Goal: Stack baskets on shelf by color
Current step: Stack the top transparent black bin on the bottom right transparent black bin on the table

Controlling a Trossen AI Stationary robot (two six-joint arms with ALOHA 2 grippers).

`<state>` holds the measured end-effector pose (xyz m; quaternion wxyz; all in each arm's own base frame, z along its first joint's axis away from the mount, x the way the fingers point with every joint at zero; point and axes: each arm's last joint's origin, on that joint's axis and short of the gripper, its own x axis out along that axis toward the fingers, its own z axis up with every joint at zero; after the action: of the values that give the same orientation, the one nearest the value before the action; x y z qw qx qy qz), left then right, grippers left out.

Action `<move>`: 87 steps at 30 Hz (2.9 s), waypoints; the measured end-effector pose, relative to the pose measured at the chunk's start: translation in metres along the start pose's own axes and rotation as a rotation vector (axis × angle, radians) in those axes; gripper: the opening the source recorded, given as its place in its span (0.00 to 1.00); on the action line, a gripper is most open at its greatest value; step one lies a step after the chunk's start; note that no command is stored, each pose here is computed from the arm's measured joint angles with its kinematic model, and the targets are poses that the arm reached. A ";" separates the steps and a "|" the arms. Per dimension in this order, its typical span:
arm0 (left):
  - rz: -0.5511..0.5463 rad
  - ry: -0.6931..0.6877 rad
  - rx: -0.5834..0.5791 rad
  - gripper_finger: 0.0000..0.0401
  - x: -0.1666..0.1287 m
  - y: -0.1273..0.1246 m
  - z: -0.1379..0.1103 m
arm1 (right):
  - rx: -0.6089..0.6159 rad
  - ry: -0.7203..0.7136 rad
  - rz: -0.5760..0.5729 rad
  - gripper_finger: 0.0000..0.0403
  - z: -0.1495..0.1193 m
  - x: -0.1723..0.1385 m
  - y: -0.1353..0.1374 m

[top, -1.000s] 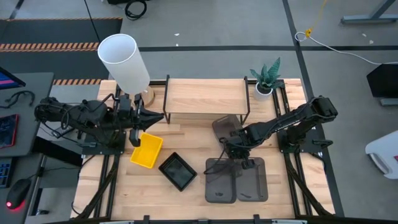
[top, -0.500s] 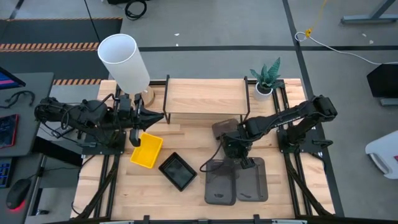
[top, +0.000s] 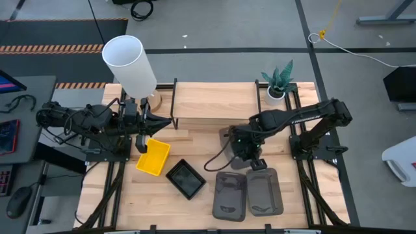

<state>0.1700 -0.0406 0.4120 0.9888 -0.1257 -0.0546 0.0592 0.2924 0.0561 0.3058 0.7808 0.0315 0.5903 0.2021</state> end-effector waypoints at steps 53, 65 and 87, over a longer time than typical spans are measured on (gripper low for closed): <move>0.097 -0.079 -0.204 0.06 0.000 0.002 0.005 | 0.185 0.084 0.010 0.02 -0.022 -0.021 0.188; 0.108 -0.087 -0.296 0.05 0.000 0.003 0.005 | 0.181 0.138 -0.076 0.02 -0.019 0.008 0.181; 0.122 -0.088 -0.295 0.09 0.000 0.003 0.005 | 0.257 0.142 -0.041 0.02 -0.031 0.059 0.183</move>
<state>0.1686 -0.0365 0.4161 0.9508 -0.2698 -0.0983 0.1161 0.2252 0.2384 0.2952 0.7305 0.1050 0.6657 0.1105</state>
